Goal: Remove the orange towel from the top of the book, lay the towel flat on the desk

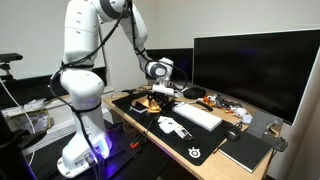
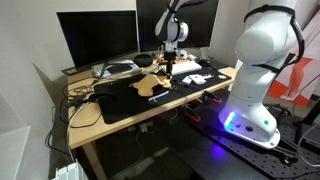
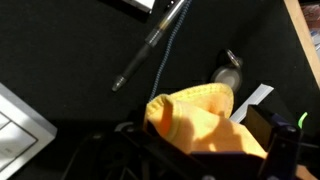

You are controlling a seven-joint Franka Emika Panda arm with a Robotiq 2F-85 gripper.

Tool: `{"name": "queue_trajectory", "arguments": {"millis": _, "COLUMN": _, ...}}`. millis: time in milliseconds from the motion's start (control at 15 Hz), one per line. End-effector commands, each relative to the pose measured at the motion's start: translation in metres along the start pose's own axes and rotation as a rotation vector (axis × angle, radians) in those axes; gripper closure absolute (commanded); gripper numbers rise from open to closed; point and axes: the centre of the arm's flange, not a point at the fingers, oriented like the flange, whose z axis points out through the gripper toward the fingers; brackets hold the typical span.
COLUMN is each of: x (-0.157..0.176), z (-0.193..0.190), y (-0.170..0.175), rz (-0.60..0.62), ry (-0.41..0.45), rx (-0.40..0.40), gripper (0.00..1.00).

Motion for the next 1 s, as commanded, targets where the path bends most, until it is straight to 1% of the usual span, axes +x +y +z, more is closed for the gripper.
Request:
{"name": "queue_trajectory", "arguments": {"millis": 0, "x": 0.006, "z": 0.008, "y": 0.002, "rz": -0.034, "ry": -0.029, "rx": 0.027, "gripper": 0.26}}
{"name": "queue_trajectory", "arguments": {"millis": 133, "x": 0.007, "z": 0.014, "y": -0.002, "rz": -0.052, "ry": -0.041, "rx": 0.030, "gripper": 0.42}}
{"name": "queue_trajectory", "arguments": {"millis": 200, "x": 0.007, "z": 0.015, "y": -0.004, "rz": -0.061, "ry": -0.043, "rx": 0.031, "gripper": 0.51}}
{"name": "queue_trajectory", "arguments": {"millis": 600, "x": 0.001, "z": 0.007, "y": -0.008, "rz": -0.104, "ry": -0.030, "rx": 0.023, "gripper": 0.95}}
{"name": "queue_trajectory", "arguments": {"millis": 667, "x": 0.000, "z": 0.005, "y": -0.008, "rz": -0.112, "ry": -0.027, "rx": 0.022, "gripper": 1.00}}
{"name": "queue_trajectory", "arguments": {"millis": 933, "x": -0.008, "z": -0.006, "y": -0.015, "rz": -0.156, "ry": -0.009, "rx": 0.014, "gripper": 0.99}}
